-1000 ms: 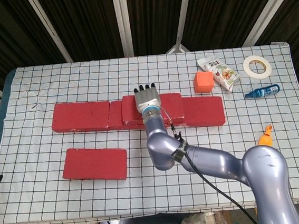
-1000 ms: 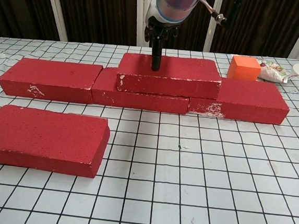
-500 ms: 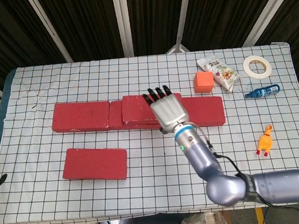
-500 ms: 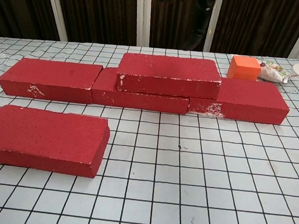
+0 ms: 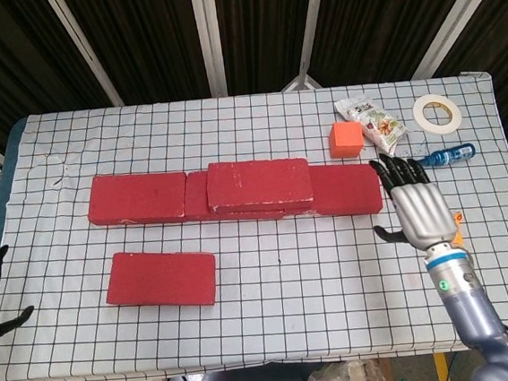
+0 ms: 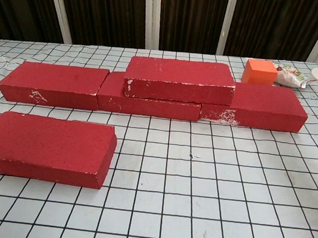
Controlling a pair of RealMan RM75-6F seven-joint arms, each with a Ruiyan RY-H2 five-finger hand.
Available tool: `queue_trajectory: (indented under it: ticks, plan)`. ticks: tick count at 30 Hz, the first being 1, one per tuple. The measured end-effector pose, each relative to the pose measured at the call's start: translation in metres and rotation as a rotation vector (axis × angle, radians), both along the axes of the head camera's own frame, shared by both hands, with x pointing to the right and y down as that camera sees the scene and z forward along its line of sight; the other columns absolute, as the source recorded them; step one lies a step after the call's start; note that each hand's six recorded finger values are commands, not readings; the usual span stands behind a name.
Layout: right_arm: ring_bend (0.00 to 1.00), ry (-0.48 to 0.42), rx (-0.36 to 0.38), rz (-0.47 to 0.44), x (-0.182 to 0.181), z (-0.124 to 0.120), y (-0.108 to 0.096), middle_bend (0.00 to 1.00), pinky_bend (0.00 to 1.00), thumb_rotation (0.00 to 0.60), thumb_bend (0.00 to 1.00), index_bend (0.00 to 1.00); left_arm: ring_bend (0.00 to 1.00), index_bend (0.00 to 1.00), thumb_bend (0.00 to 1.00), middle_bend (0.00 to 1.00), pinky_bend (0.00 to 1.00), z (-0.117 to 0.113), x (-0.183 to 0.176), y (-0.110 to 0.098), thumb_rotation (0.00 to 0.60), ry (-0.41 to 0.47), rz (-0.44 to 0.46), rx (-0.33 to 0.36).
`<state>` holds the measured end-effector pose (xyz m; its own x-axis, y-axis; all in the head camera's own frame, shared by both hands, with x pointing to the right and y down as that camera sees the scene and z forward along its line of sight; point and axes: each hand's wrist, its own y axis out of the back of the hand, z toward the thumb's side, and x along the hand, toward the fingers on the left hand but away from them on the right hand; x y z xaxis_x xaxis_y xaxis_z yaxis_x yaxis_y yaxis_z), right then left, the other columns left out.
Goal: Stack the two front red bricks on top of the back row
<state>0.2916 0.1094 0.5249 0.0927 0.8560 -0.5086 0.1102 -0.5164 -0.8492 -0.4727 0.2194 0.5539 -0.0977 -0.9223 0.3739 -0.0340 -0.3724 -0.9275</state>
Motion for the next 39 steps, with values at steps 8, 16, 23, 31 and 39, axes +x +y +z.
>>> queue_trajectory:
  ticks: [8,16,23,31,39]
  plan:
    - [0.00,0.061,-0.016,0.060,0.054,0.002,0.053,0.00,0.00,0.600,0.24,0.00,0.00,0.00,0.00,0.00,0.10,0.002,0.013,0.006,0.600,0.052,0.027,-0.013]
    - [0.00,0.072,0.023,0.171,0.095,0.024,0.106,0.00,0.00,0.600,0.24,0.00,0.00,0.00,0.00,0.00,0.05,0.008,0.026,0.009,0.600,0.194,0.023,-0.045]
    - [0.00,0.099,0.116,0.168,0.114,0.023,0.119,0.00,0.00,0.600,0.24,0.00,0.00,0.00,0.00,0.00,0.01,0.014,0.039,0.005,0.600,0.151,0.062,-0.105]
    - [0.00,0.088,0.145,0.163,0.120,0.021,0.125,0.00,0.00,0.600,0.24,0.00,0.00,0.00,0.00,0.00,0.00,0.015,0.061,-0.004,0.600,0.148,0.101,-0.194]
    - [0.00,0.082,0.095,0.179,0.124,0.021,0.130,0.00,0.00,0.600,0.24,0.00,0.00,0.00,0.00,0.00,0.00,0.015,0.085,-0.018,0.600,0.045,0.164,-0.268]
